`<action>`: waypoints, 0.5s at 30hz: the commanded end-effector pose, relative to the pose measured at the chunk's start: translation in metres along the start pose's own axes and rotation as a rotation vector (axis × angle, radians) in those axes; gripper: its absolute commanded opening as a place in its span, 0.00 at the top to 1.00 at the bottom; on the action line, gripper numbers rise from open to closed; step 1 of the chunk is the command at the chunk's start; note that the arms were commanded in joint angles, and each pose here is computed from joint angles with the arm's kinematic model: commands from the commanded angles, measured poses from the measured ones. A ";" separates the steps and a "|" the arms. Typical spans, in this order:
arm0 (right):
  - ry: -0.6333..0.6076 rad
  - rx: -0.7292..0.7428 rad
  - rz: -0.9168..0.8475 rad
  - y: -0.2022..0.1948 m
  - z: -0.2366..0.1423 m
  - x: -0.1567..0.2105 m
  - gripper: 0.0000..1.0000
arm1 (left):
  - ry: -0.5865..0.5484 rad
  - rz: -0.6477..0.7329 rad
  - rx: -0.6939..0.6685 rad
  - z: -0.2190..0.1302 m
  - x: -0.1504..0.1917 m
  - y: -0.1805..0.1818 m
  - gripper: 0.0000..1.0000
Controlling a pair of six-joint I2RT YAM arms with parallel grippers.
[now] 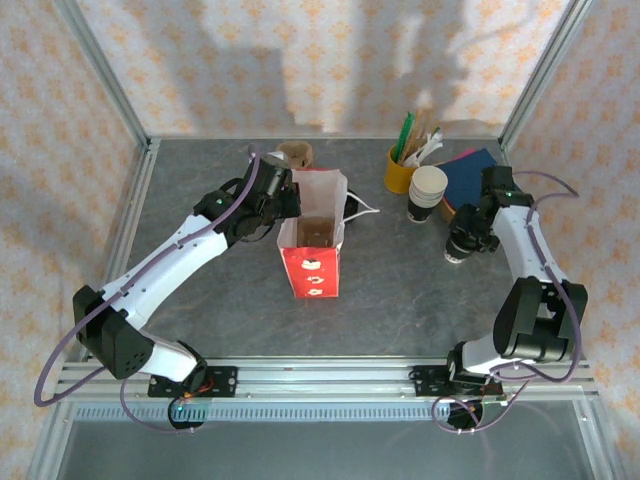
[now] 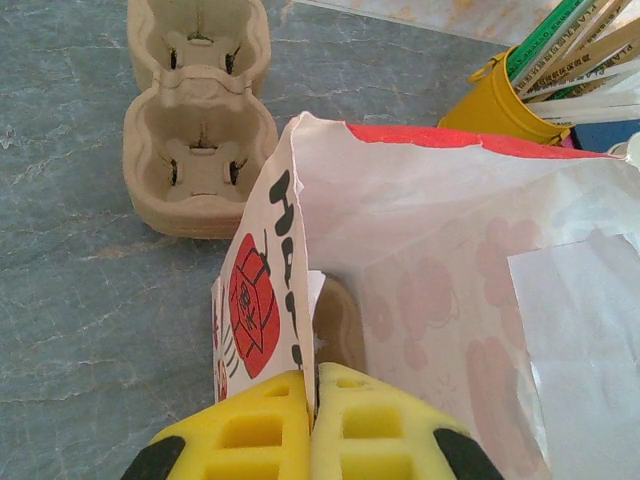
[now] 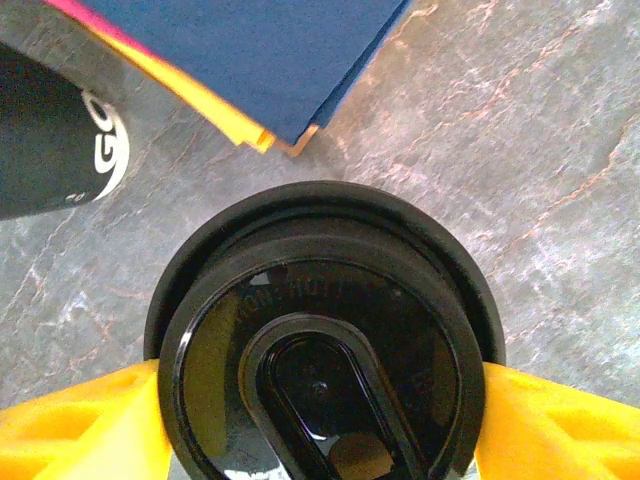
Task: Pack the takeout coffee
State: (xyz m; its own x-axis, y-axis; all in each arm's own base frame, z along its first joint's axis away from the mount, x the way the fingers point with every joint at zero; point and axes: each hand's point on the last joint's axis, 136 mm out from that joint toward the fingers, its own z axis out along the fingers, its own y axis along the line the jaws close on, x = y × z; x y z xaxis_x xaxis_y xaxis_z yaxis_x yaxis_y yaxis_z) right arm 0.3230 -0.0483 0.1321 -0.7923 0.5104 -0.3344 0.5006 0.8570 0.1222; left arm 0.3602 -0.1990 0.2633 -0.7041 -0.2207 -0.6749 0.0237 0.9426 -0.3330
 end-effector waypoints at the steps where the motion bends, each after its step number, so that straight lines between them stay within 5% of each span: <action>1: 0.053 -0.009 -0.021 0.009 -0.006 0.026 0.29 | -0.027 0.008 -0.017 -0.002 -0.012 0.002 1.00; 15: 0.084 -0.067 -0.195 0.096 -0.016 0.070 0.29 | -0.035 0.005 -0.040 -0.006 -0.012 0.008 1.00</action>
State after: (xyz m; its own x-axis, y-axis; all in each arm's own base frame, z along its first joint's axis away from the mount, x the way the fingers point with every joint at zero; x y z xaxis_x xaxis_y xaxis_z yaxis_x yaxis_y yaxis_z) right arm 0.3113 0.0611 0.1327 -0.9001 0.3225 -0.2928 0.2902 0.9453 0.1490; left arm 0.3601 -0.1981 0.2632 -0.7041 -0.2206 -0.6750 0.0205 0.9438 -0.3299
